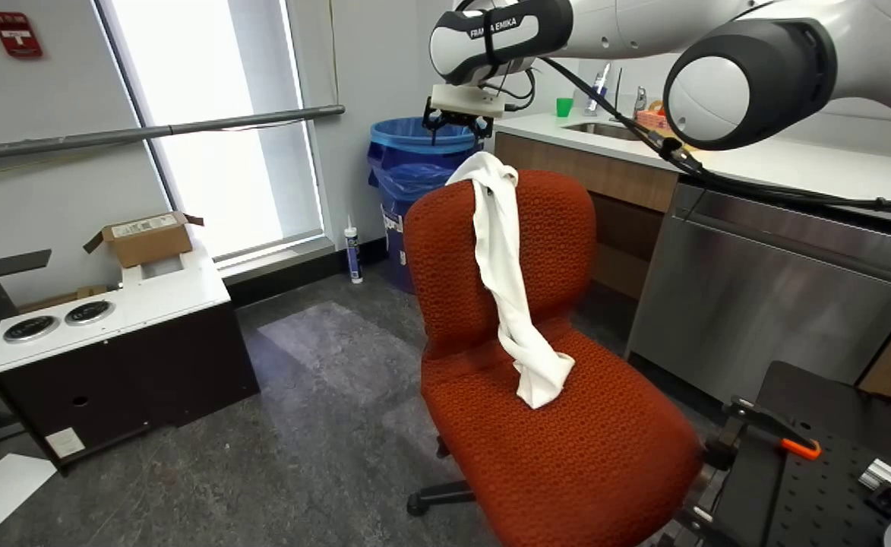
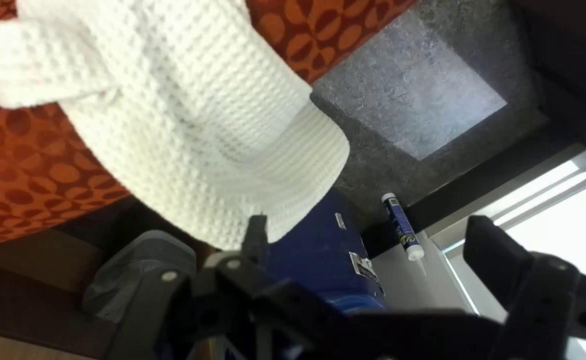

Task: Move the white towel to the backrest of the chair

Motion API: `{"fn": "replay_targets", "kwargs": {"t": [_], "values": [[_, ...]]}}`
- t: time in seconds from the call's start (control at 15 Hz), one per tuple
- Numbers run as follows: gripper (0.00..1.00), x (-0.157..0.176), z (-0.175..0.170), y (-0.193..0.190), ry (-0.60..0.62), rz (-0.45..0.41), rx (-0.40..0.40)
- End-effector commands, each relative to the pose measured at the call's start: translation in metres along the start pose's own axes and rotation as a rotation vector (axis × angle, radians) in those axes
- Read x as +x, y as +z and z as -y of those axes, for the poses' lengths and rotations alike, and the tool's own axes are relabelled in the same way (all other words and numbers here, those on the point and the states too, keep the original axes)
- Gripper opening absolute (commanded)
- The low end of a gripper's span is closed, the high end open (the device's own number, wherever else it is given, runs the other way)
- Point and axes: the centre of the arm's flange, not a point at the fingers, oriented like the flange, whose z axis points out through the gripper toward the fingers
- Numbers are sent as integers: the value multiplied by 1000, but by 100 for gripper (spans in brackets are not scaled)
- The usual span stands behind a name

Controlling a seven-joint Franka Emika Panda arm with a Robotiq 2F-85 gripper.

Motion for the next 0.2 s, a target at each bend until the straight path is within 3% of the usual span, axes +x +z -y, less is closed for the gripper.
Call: {"fn": "replay_targets", "kwargs": {"t": [0.0, 0.13], "values": [[100, 0, 0, 0, -1, 0, 0], [100, -1, 1, 0, -2, 0, 1]]}}
